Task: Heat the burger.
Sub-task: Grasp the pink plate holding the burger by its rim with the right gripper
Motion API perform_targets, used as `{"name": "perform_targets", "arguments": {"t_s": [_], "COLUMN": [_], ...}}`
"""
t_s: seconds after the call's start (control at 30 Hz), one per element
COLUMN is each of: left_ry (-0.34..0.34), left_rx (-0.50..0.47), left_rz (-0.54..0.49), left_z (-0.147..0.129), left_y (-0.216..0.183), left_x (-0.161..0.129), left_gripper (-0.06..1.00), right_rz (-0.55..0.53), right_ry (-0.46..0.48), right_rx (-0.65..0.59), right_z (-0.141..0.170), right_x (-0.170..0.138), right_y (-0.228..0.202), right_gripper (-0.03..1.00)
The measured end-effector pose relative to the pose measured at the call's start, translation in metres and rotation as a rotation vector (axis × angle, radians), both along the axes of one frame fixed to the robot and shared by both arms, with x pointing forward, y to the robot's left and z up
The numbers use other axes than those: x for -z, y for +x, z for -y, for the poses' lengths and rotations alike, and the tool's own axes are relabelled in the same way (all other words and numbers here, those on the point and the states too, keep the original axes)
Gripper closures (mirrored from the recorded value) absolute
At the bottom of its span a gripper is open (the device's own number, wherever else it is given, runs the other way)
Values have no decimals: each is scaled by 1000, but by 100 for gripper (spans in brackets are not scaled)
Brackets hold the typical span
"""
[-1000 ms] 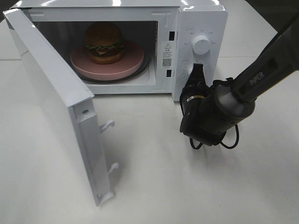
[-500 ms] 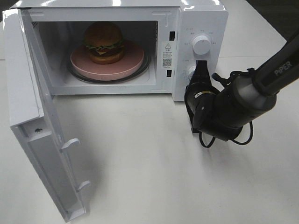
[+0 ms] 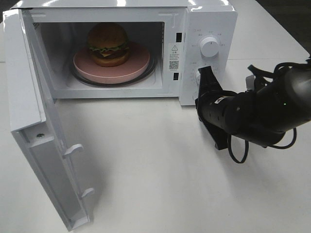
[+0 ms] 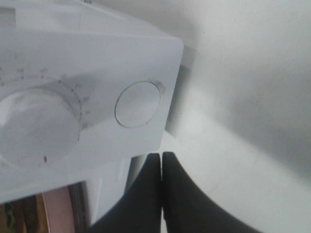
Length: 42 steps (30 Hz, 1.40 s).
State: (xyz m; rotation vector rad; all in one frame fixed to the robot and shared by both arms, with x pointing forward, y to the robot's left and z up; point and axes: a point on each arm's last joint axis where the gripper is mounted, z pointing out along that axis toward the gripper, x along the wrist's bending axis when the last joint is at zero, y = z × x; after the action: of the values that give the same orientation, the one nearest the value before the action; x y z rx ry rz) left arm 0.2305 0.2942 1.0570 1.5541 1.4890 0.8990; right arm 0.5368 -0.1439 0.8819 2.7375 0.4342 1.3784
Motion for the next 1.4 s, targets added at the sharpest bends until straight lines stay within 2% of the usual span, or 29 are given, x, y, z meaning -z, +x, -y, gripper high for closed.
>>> {"name": "perform_targets", "arguments": {"t_s": [0.07,0.1,0.13,0.17,0.23,0.27,0.33,0.4,0.5,0.57,0.6,0.63,0.67,0.73,0.77,0.83,0.87,0.9,0.93,1.0,1.03,1.07,1.1,1.17,1.23,1.27,1.3,1.33,1.4], "left_ry": [0,0,0,0,0,0,0,0,0,0,0,0,0,0,0,0,0,0,0,0,0,0,0,0,0,0,0,0,0], "left_rx": [0,0,0,0,0,0,0,0,0,0,0,0,0,0,0,0,0,0,0,0,0,0,0,0,0,0,0,0,0], "left_rz": [0,0,0,0,0,0,0,0,0,0,0,0,0,0,0,0,0,0,0,0,0,0,0,0,0,0,0,0,0], "left_z": [0,0,0,0,0,0,0,0,0,0,0,0,0,0,0,0,0,0,0,0,0,0,0,0,0,0,0,0,0], "left_y": [0,0,0,0,0,0,0,0,0,0,0,0,0,0,0,0,0,0,0,0,0,0,0,0,0,0,0,0,0], "left_x": [0,0,0,0,0,0,0,0,0,0,0,0,0,0,0,0,0,0,0,0,0,0,0,0,0,0,0,0,0], "left_gripper": [-4,-4,-4,-4,-4,-4,-4,-4,-4,-4,-4,-4,-4,-4,-4,-4,-4,-4,-4,-4,-4,-4,-4,-4,-4,-4,-4,-4,-4], "right_rz": [-12,-12,-13,-13,1,1,11,8,-27,-30,-42,-42,-49,-59,-63,-62,-49,-49,-48,-52,-78,-78,-103,-116,-142,-142,-152,-152,-133], "right_ry": [-66,-66,-119,-119,-219,-219,-305,-330,-398,-411,-446,-446,-478,-486,-517,-536,-579,-579,-631,-653,-712,-712,-785,-815,-922,-922,-990,-990,-1097], "right_rx": [-110,-110,-193,-193,-336,-336,-463,-501,-658,-689,-773,-773,-853,-890,-977,-1020,-1112,-1112,-1215,-1256,-1355,-1355,-1457,-1498,-1643,-1643,-1733,-1733,-1864], "right_z": [-1,-1,-1,-1,-4,-4,-6,-6,-9,-9,-10,-10,-10,-11,-11,-12,-14,-14,-17,-17,-18,-18,-17,-16,-13,-13,-10,-10,-8], "right_x": [-11,-11,-19,-19,-29,-29,-38,-40,-45,-47,-49,-49,-51,-52,-57,-59,-69,-69,-78,-82,-88,-88,-93,-95,-102,-102,-106,-106,-111], "right_y": [-7,-7,-10,-10,-14,-14,-19,-20,-30,-32,-37,-37,-42,-45,-50,-52,-53,-53,-54,-55,-55,-55,-55,-55,-55,-55,-56,-56,-55], "right_gripper": [95,95,95,95,95,95,95,95,95,95,95,95,95,95,95,95,95,95,95,94,94,94,94,94,94,94,94,94,93]}}
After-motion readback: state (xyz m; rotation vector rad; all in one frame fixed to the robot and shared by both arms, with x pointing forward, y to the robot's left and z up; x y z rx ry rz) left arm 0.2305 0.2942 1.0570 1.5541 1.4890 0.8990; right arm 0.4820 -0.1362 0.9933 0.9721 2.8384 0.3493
